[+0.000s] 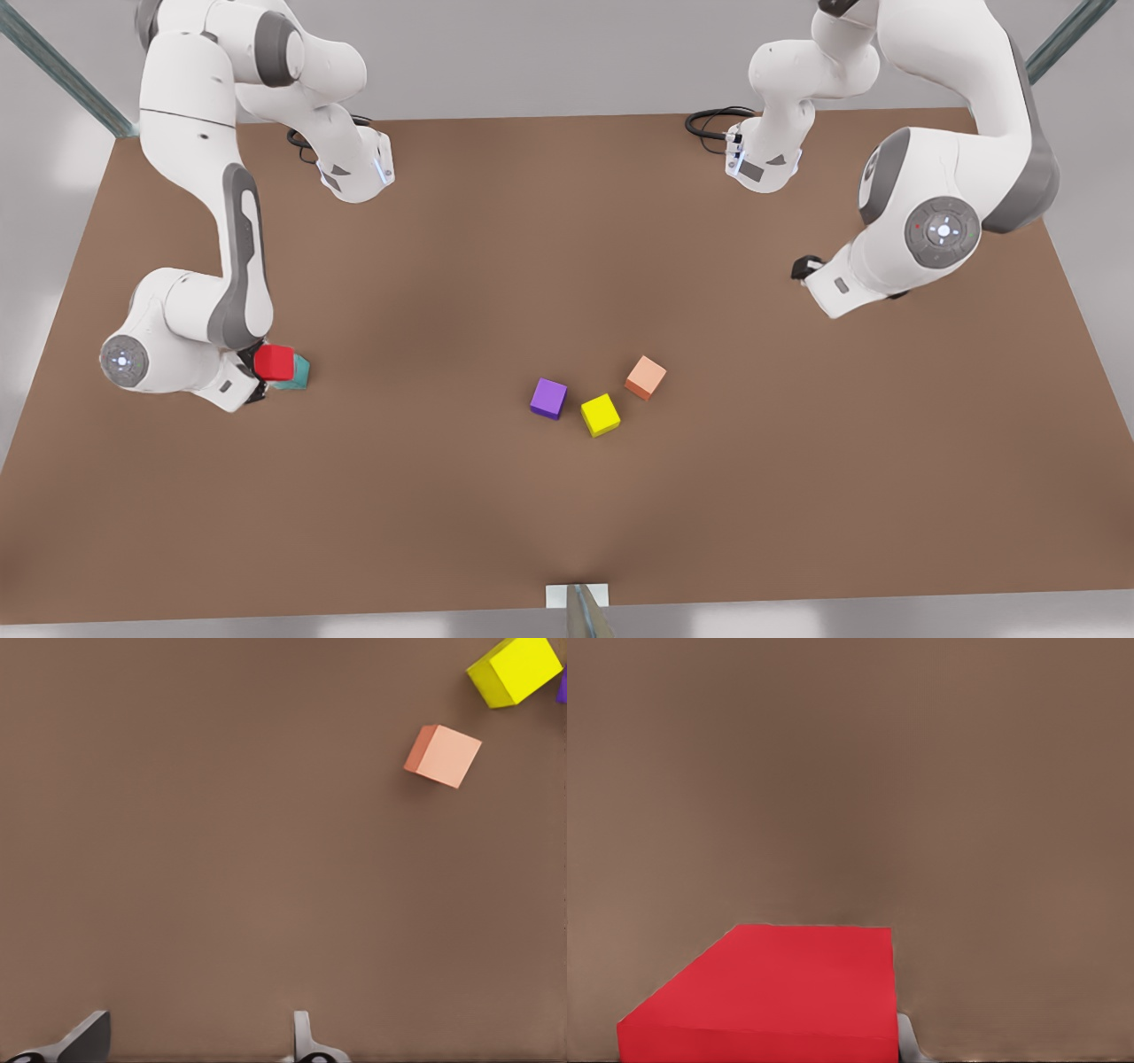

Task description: Pick up red wooden cube and pass to hand red wooden cube and place in blue wooden cube

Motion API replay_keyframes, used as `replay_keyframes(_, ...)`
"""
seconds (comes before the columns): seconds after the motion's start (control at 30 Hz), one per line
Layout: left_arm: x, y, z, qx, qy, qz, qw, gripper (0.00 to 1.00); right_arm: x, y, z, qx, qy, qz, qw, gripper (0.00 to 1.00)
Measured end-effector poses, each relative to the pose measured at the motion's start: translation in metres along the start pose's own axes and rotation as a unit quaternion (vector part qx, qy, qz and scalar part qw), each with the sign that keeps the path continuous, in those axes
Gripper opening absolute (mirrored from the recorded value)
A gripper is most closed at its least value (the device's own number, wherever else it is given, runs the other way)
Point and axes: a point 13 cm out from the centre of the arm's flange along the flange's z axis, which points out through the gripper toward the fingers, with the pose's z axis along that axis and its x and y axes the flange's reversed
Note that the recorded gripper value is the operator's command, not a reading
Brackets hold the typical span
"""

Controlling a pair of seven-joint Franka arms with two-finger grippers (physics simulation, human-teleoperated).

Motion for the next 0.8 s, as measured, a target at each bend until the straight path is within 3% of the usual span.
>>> replay_keyframes(0.3, -0.038, -0.006, -0.014, 0.026, -0.024, -0.017, 0.999, 1.00, 0.044, 0.024, 0.055, 0.040, 0.057, 0.076, 0.995, 0.44)
replay_keyframes(0.5, -0.042, -0.009, -0.015, 0.027, -0.029, -0.023, 0.999, 1.00, 0.047, 0.006, 0.059, 0.084, 0.068, 0.108, 0.988, 0.44)
replay_keyframes(0.8, -0.043, -0.010, -0.015, 0.028, -0.031, -0.032, 0.999, 1.00, 0.046, 0.014, 0.092, 0.091, 0.059, 0.153, 0.982, 0.44)
